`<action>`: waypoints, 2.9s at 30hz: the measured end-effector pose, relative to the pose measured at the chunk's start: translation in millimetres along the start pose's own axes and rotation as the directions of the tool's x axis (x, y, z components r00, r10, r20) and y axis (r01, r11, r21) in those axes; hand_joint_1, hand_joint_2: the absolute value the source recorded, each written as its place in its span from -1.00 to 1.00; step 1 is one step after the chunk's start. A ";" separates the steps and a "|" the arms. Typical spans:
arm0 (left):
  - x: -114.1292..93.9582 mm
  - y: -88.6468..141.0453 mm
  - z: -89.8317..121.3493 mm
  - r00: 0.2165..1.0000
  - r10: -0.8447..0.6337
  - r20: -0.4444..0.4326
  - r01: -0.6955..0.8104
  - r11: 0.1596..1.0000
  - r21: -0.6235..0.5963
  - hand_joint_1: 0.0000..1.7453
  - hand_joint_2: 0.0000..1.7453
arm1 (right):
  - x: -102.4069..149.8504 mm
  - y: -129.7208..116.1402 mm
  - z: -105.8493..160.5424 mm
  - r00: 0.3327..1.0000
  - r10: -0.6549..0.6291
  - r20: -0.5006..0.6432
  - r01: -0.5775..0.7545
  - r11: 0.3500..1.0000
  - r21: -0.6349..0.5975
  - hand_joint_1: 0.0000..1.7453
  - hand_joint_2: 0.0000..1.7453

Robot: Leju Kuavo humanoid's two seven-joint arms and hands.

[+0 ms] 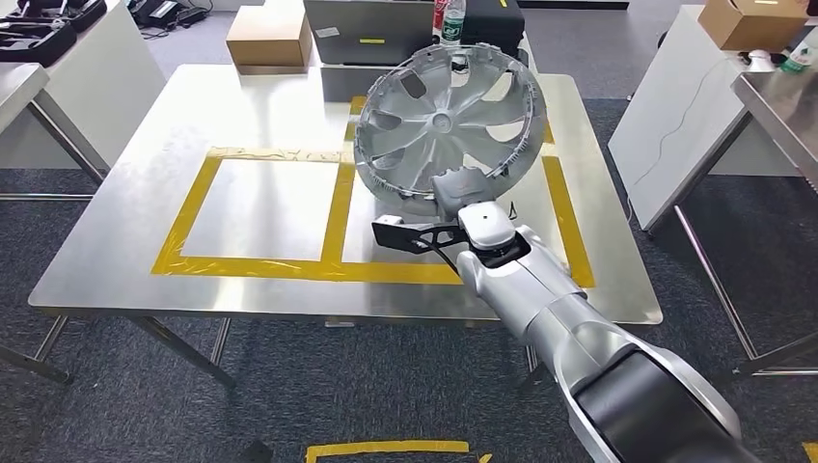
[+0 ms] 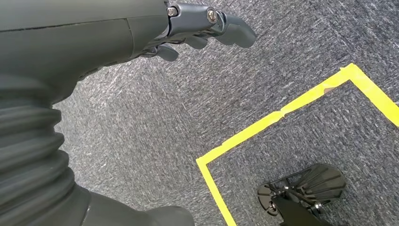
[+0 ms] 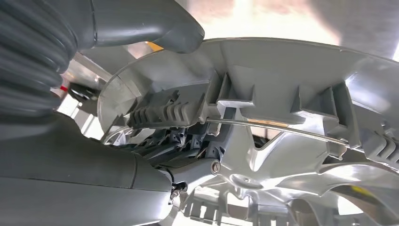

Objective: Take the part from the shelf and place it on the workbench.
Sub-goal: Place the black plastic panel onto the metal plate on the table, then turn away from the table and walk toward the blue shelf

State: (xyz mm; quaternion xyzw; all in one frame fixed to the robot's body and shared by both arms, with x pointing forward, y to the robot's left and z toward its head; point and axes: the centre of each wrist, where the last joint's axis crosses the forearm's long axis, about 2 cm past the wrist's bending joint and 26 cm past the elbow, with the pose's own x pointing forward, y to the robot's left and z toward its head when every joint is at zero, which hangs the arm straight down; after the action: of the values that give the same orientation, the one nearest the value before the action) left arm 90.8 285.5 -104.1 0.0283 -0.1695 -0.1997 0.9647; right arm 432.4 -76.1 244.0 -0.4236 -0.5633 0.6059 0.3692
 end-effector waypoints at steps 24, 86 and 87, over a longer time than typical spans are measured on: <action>-6.4 -1.4 1.0 0.999 0.048 -0.011 -0.048 0.999 0.010 -1.00 -1.00 | -5.2 -13.2 -7.2 0.999 -0.033 0.030 0.036 0.993 -0.111 -1.00 -1.00; -10.7 1.6 1.5 0.997 0.079 -0.027 -0.078 0.996 0.036 -1.00 -1.00 | 1.4 -62.5 8.4 0.975 -0.133 0.177 0.207 0.828 -0.521 -1.00 -1.00; -11.0 1.5 1.5 0.997 0.079 -0.027 -0.078 0.996 0.036 -1.00 -1.00 | 1.3 -62.7 8.3 0.975 -0.133 0.176 0.207 0.828 -0.521 -1.00 -1.00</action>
State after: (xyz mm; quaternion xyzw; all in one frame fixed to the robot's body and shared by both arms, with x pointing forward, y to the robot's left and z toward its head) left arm 81.4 291.3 -106.0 0.0414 -0.1603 -0.1583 0.9734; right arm 422.3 -72.2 306.4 -0.4167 -0.7685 0.4157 0.2508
